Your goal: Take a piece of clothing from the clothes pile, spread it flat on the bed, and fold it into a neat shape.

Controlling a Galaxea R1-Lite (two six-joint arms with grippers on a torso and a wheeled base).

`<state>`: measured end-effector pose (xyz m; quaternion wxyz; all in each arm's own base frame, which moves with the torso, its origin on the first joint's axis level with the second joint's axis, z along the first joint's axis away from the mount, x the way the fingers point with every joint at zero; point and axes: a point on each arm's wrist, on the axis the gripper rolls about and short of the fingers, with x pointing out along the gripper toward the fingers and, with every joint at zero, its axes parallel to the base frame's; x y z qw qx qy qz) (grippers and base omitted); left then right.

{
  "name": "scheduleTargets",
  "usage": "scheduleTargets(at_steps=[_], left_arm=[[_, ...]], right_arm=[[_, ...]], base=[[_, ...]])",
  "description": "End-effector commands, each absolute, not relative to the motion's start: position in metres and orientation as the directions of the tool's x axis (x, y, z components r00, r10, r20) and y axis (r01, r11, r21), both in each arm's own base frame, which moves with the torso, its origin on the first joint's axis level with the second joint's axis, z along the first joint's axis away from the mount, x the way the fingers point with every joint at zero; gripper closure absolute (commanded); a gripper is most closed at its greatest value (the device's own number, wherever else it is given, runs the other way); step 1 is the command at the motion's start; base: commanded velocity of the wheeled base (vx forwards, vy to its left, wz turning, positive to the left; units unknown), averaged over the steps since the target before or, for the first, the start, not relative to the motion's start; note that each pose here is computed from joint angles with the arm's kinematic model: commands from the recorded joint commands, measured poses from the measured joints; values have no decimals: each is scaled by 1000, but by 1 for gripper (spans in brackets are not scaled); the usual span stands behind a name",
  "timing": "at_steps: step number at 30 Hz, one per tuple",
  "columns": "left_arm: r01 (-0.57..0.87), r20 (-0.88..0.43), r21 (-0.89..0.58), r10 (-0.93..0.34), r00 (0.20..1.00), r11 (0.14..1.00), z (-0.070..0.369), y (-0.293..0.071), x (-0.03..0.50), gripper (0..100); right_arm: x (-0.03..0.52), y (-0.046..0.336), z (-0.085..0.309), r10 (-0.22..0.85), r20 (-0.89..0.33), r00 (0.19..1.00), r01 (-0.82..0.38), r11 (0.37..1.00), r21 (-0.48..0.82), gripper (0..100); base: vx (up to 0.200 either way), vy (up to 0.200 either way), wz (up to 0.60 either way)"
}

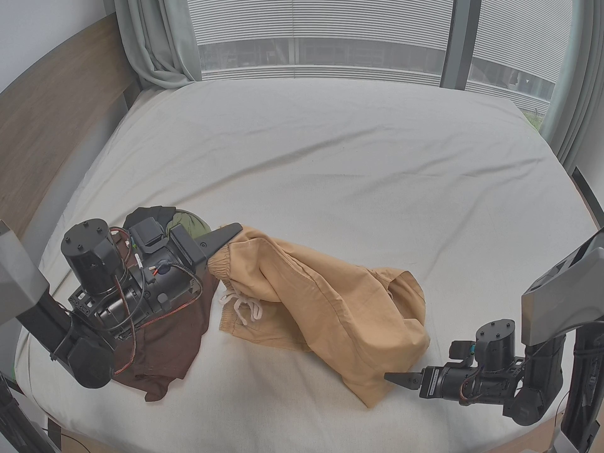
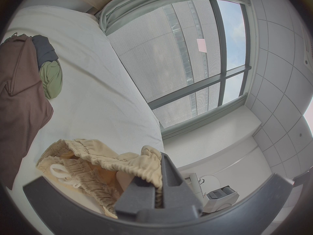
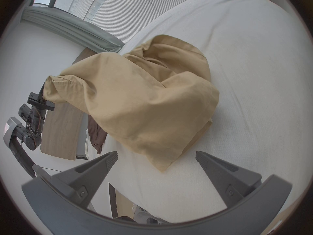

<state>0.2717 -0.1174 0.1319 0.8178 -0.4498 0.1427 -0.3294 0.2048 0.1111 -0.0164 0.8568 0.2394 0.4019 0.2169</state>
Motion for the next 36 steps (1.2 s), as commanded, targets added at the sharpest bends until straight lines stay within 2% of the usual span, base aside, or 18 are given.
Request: scheduleTargets(at_steps=[1,15,30,36], left_arm=[[409,62,-830,-666,743,379,131,-117,272,100],[400,60,-832,-654,754,384,130,-114,277,100],[400,69,-832,-645,761,383,131,-112,281,100],[380,58,-835,-624,779,397,127,-104,287,100]], right_arm=[[208,113,-28,557,-609,564,-159,798,582,0],[223,129,-49,574,-611,546,-157,786,598,0],[226,140,-43,636,-563,527,-199,737,646,0],[226,144,-28,669,-516,535,-244,707,663,0]], base=[[0,0,0],[0,0,0],[0,0,0],[0,0,0]])
